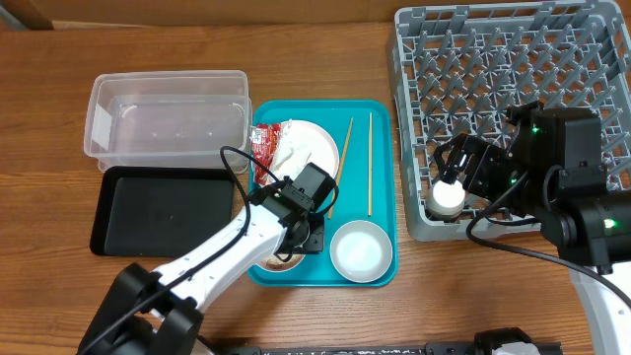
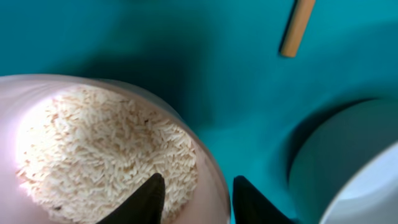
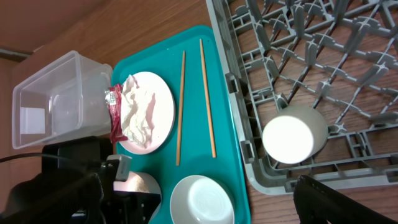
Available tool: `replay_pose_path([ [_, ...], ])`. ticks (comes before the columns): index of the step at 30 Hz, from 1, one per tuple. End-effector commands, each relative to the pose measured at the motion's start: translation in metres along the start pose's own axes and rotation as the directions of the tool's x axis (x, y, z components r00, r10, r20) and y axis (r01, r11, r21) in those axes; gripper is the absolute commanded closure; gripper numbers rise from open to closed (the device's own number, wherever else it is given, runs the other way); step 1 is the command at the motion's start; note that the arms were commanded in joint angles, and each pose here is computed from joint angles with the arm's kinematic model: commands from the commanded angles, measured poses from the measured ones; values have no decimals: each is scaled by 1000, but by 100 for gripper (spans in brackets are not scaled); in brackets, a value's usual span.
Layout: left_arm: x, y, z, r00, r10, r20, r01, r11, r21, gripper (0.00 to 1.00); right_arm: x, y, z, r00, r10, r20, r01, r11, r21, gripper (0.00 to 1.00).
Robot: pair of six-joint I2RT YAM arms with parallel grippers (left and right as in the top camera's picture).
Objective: Sort waste into correct bins and load items into the dishwasher
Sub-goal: 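Grasp the rice-filled pink bowl with the left gripper, then tip the pink bowl over the black tray to dump the rice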
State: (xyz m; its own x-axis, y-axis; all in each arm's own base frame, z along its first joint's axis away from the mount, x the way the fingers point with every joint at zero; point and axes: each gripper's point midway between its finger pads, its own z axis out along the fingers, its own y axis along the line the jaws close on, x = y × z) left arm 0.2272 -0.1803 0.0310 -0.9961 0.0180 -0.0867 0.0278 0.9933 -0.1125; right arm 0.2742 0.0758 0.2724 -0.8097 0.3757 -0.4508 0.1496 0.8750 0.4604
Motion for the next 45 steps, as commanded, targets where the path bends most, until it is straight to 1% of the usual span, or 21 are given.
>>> replay_pose_path([
  [1,7,2,12,999,9,-39,-9,1000,-15,76,-4,4,-6,1000,-7,17,8,1000,-13,0],
  [2,7,3,13,999,8,-40,-9,1000,-20,88,-3,3,-6,1000,-7,15,7,1000,-11,0],
  [3,7,3,13,999,9,-38,-10,1000,-22,96,-3,3,-6,1000,-6,13,6,1000,-10,0],
  [6,4,4,10,999,19,-30,-20,1000,-24,96,-2,2,-6,1000,-6,9,6,1000,-8,0],
  [9,0,2,-5,999,18,-33,-19,999,-27,96,-2,2,-6,1000,-5,8,6,1000,-7,0],
  [12,-9,1,-38,1000,17,-18,-17,1000,-10,96,-2,2,-6,1000,-6,9,6,1000,-7,0],
  [14,-17,5,-64,1000,-6,6,6,1000,14,96,-2,2,-6,1000,-6,9,6,1000,-7,0],
  [16,-26,9,-88,999,-29,35,27,997,68,96,-2,2,-6,1000,-6,9,6,1000,-7,0],
  [17,-36,13,-106,997,-49,67,39,989,144,96,-2,2,-6,1000,-6,9,6,1000,-7,0],
  [20,-50,28,-130,989,-116,91,84,952,295,96,-2,2,-6,1000,-6,9,6,1000,-7,0],
  [22,-58,43,-142,984,-161,74,116,900,421,96,-2,2,-6,1000,-6,10,6,1000,-4,0],
  [25,-68,72,-153,968,-250,36,181,788,589,96,-2,2,-6,1000,-6,11,6,1000,-4,0],
  [27,-72,93,-161,952,-307,12,208,673,710,96,-2,2,-6,1000,-6,10,6,1000,-4,0],
  [30,-76,124,-166,921,-389,-29,232,488,842,96,-2,2,-6,1000,-6,10,6,1000,-4,0],
  [34,-82,155,-151,878,-465,-112,281,313,907,96,-2,2,-6,1000,-6,11,6,1000,-5,0],
  [38,-90,171,-146,825,-530,-196,306,128,944,96,-2,2,-6,1000,-6,10,6,1000,-4,0],
  [39,-92,175,-146,814,-545,-203,300,96,949,96,-2,2,-6,1000,-6,10,6,1000,-4,0],
  [41,-91,180,-146,802,-559,-210,300,73,951,96,-2,2,-6,1000,-5,10,5,1000,-4,0],
  [43,-88,181,-148,803,-561,-202,293,78,953,96,-2,2,-6,1000,-5,10,5,1000,-4,0],
  [45,-87,182,-153,812,-557,-174,271,98,957,96,-2,2,-6,1000,-5,11,5,1000,-4,0],
])
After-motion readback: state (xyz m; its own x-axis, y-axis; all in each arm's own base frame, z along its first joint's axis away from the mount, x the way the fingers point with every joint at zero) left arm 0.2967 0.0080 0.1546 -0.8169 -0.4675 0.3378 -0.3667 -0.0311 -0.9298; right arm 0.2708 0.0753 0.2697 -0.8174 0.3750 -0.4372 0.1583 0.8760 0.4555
